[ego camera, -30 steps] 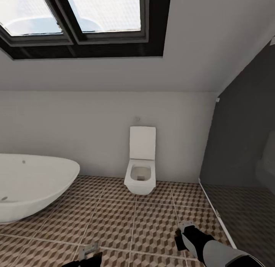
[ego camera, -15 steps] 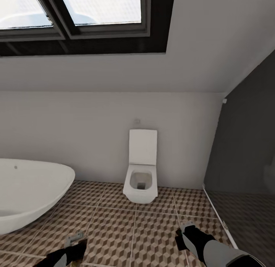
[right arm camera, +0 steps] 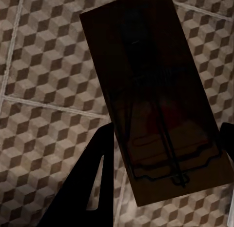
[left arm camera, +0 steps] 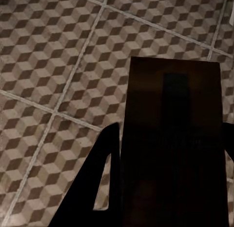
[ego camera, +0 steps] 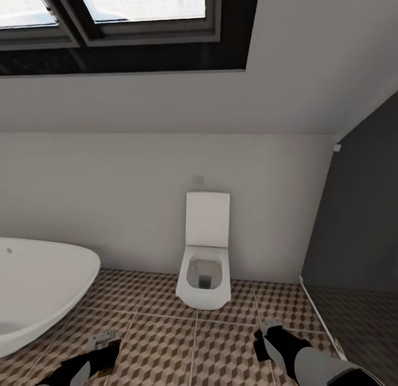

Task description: Take the four mousetraps from the cabinet in the bathroom and place them on the bathroom floor. Make sure all four end up on the same floor surface, and ensure that at least two of them are either under or directly next to the same bathroom sink.

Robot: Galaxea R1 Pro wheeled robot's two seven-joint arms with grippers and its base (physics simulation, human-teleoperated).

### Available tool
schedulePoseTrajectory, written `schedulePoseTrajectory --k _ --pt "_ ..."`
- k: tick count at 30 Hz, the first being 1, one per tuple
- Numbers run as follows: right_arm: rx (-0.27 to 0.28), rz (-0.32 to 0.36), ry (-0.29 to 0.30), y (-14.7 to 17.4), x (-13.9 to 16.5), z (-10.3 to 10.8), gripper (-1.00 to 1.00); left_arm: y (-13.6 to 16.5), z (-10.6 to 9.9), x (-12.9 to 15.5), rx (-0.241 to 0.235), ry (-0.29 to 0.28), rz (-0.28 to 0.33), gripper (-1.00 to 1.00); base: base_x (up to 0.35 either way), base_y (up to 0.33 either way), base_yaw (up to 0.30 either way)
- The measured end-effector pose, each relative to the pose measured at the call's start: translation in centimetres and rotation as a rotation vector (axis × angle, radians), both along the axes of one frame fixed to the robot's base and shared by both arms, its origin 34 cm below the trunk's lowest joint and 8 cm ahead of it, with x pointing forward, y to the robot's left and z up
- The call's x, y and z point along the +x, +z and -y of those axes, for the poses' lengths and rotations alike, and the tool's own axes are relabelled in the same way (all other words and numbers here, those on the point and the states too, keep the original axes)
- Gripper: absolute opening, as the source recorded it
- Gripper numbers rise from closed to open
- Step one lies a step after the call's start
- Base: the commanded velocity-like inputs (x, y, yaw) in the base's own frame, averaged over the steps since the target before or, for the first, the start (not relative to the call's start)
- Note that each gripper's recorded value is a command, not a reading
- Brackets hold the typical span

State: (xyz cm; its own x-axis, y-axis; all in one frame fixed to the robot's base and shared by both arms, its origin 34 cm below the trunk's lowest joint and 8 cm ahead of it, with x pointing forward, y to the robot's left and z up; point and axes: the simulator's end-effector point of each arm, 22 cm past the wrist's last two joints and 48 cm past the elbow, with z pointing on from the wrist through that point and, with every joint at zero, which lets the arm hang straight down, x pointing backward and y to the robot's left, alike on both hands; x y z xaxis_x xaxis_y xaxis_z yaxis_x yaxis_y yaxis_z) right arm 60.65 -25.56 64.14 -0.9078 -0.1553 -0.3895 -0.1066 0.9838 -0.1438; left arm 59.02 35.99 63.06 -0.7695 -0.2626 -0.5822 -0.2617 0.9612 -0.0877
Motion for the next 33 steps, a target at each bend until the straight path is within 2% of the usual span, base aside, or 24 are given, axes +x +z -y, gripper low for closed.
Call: schedulePoseTrajectory --k 10,15,29,33 --pt "0.002 0.007 -0.014 0.05 0.12 0.23 -1.0 0.1 -0.61 -0.01 0.007 0.004 0.002 -1.0 0.324 0.0 0.0" --pt "0.02 0.038 -0.032 0.28 0.68 0.39 -1.0 0.07 -0.53 -0.03 0.006 0.003 0.0 -1.0 0.324 0.0 -0.01" --pt "0.025 0.043 -0.042 0.54 0.8 0.71 -1.0 0.33 -0.63 0.1 0.008 0.003 0.006 -1.0 0.324 0.0 -0.221" --pt "0.025 0.044 -0.042 0.58 0.82 0.67 -1.0 0.46 -0.97 0.15 0.012 0.007 0.009 -1.0 0.323 0.0 -0.088"
